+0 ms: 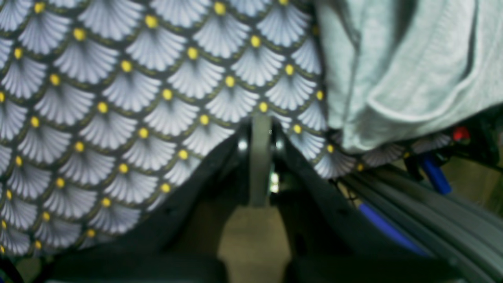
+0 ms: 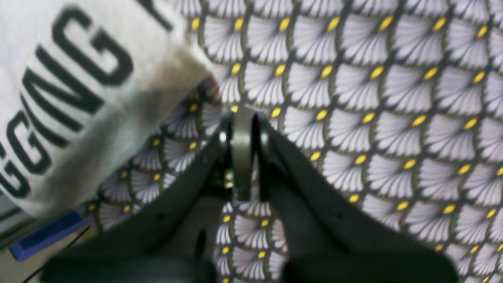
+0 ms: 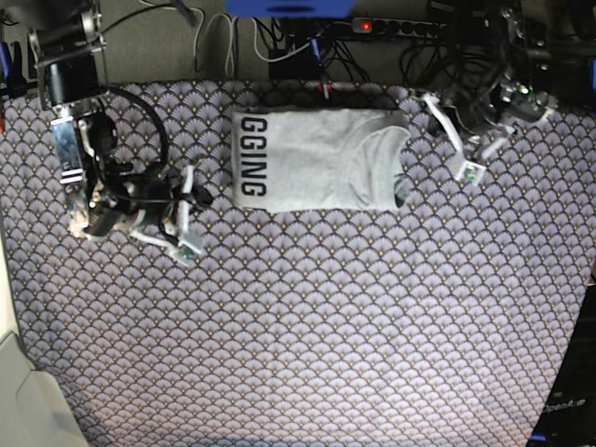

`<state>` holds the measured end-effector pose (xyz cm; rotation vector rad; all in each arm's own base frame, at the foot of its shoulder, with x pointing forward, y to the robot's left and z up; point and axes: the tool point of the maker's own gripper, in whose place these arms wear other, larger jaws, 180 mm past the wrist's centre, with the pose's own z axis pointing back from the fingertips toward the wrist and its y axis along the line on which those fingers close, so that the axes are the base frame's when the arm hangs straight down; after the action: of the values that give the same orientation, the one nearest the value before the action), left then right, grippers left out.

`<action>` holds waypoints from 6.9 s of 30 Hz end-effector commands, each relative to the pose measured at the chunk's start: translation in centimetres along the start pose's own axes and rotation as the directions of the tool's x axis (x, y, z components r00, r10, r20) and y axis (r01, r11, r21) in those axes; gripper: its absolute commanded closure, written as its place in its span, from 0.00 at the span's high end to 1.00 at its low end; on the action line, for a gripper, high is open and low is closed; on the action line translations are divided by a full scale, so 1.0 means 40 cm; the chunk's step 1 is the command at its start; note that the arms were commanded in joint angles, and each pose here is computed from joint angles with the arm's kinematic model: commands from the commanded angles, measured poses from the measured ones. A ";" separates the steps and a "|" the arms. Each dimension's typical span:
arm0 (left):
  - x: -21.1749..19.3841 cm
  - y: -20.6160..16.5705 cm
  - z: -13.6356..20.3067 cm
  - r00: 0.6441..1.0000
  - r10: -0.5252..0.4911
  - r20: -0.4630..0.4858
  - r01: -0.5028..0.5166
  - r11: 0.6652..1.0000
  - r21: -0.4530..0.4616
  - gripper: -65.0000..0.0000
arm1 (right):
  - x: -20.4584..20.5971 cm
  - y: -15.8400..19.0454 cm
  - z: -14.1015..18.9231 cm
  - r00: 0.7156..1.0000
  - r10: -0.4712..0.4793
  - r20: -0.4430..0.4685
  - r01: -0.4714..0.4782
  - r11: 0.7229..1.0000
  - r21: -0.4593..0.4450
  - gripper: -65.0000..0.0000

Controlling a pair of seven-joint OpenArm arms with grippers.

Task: Fold the T-shirt properly
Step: 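Grasp the bundle's edge with the left gripper, then rotate the bundle with the left gripper so the lettering runs lengthwise, then release the bundle and straighten its edge with the right gripper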

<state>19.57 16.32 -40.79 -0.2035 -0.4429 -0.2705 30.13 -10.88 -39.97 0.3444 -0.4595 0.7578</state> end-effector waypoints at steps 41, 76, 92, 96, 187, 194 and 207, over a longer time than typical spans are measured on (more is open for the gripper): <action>-0.012 -0.182 -0.052 0.976 -0.179 -0.123 0.170 0.982 -0.085 0.01 | -0.017 0.014 0.003 0.999 -0.043 0.032 0.042 0.999 0.011 0.00; 0.031 -0.163 -0.076 0.981 -0.161 -0.109 0.155 0.986 -0.065 0.01 | -0.052 0.019 0.000 0.999 -0.052 0.005 0.052 0.999 0.015 0.00; 0.091 -0.142 -0.115 0.986 -0.141 -0.093 0.135 0.989 -0.063 0.00 | -0.053 0.022 -0.001 0.999 -0.048 0.001 0.048 0.999 0.018 0.00; 0.116 -0.155 -0.120 0.988 -0.135 -0.072 0.130 0.989 -0.072 0.00 | -0.058 0.020 -0.001 0.999 -0.049 -0.004 0.049 0.999 0.016 0.00; 0.075 0.334 0.073 0.947 0.271 0.171 -0.312 0.900 0.304 0.00 | 0.291 -0.023 -0.097 0.979 0.142 0.149 -0.150 0.988 0.043 0.00; 0.033 0.329 0.073 0.950 0.278 0.139 -0.308 0.898 0.313 0.00 | 0.326 -0.023 -0.138 0.977 0.160 0.141 -0.171 0.983 0.065 0.00; 0.066 0.340 0.099 0.957 0.239 0.166 -0.282 0.900 0.331 0.00 | 0.330 -0.104 -0.047 0.967 0.227 0.114 -0.224 0.974 -0.035 0.00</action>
<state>23.59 29.18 -39.10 0.0589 -0.5290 0.0998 40.65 -6.47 -37.64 0.2925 -0.5487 0.9508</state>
